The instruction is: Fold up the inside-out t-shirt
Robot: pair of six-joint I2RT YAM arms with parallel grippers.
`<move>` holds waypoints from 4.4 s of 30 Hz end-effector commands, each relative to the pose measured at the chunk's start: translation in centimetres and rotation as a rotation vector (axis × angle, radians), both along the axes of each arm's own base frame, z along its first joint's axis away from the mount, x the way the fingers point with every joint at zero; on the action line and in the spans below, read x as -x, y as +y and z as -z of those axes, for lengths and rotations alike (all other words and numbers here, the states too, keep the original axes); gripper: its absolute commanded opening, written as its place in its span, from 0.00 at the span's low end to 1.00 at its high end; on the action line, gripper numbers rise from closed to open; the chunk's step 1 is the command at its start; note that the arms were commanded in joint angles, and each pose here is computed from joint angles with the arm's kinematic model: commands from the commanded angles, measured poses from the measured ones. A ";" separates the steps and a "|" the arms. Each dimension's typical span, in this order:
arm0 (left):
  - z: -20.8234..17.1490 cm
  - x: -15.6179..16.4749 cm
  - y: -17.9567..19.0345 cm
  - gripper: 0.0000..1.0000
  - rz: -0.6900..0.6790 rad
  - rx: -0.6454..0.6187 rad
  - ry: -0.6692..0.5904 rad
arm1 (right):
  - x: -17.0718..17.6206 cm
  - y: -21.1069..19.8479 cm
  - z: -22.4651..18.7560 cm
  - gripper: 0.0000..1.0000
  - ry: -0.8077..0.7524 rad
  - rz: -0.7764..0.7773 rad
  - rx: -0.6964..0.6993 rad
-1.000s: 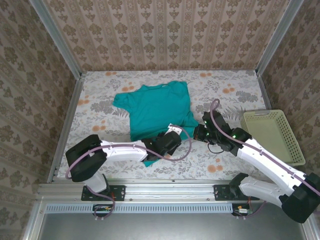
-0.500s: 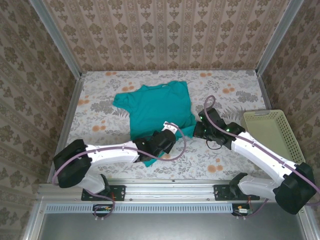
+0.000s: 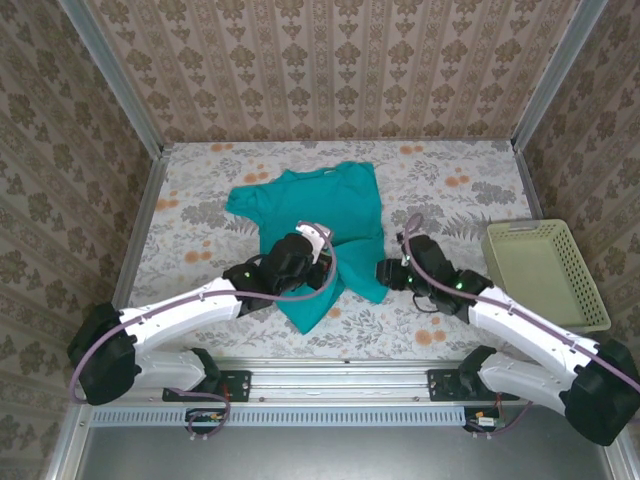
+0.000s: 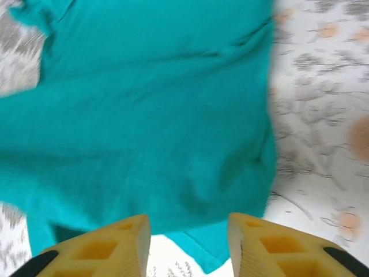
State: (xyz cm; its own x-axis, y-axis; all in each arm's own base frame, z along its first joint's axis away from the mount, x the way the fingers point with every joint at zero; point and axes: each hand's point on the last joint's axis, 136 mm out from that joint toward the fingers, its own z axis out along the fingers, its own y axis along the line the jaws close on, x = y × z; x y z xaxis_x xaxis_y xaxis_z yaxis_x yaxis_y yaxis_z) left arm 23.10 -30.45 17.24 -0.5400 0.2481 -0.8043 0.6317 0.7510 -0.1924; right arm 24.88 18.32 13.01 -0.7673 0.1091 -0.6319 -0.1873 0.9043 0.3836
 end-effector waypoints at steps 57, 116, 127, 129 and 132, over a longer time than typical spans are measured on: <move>-20.3 2.8 -2.2 0.00 0.222 0.301 -0.185 | -13.4 8.1 2.3 0.60 -0.498 0.027 0.108; -30.2 2.5 0.9 0.00 0.070 0.395 -0.397 | -21.9 6.8 10.2 1.00 0.098 0.181 0.537; -29.5 0.3 2.2 0.00 -0.035 0.334 -0.410 | -21.5 8.0 12.4 0.81 0.181 0.075 0.588; -28.5 -1.7 3.9 0.00 -0.163 0.244 -0.405 | -21.3 8.4 11.7 0.64 0.149 0.049 0.541; -25.9 -5.6 8.8 0.00 -0.436 -0.007 -0.388 | -19.7 9.7 10.1 0.45 0.102 -0.021 0.427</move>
